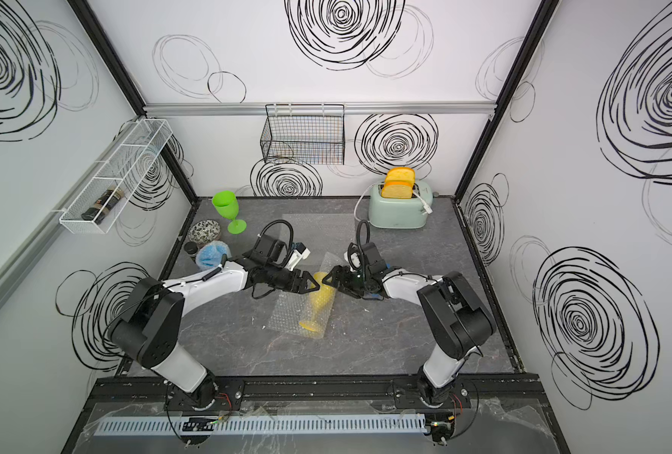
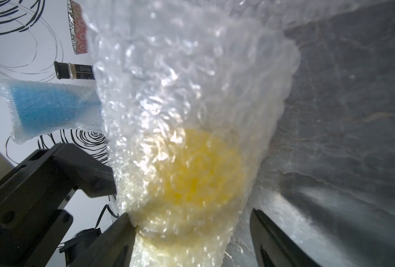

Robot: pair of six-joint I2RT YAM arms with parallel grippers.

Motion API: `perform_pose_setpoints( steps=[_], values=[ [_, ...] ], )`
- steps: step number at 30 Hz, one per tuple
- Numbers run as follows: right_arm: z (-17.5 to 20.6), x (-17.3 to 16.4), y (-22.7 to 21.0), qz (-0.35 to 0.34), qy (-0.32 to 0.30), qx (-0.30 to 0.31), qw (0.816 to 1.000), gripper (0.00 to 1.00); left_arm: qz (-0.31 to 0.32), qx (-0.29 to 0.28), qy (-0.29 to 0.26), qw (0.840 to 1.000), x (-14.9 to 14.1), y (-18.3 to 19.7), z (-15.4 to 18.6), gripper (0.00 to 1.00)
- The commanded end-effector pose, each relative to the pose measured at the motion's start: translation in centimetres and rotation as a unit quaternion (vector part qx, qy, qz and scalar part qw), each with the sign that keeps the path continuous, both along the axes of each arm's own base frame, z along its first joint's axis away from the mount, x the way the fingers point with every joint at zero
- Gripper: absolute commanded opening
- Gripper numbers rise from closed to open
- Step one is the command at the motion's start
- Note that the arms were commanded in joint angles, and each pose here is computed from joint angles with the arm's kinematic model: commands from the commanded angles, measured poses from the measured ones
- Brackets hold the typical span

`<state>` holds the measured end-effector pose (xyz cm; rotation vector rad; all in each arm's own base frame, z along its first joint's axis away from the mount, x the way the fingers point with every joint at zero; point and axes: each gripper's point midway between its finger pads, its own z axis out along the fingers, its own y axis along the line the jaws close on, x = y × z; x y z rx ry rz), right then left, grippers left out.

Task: Wrap wine glasses in bubble wrap
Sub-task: Wrap the wine glass in bubble wrap.

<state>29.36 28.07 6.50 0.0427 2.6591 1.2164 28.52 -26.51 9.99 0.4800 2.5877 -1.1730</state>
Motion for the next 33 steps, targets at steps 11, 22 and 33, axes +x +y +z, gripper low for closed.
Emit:
perform_pose_setpoints(
  steps=[11,22,33],
  values=[
    [-0.8,-1.1,0.3,0.032,0.001,-0.041,0.999,0.81,-0.005,-0.004,0.019,1.000,0.8,-0.5,-1.6,0.61],
    [-0.9,-1.1,0.3,0.048,-0.004,-0.048,0.998,0.81,0.003,-0.030,0.034,0.999,2.0,-0.5,-0.9,0.60],
    [-0.3,-0.8,0.7,0.051,-0.010,-0.037,0.998,0.79,0.014,0.004,0.043,0.999,4.2,0.2,-2.5,0.61]
  ],
)
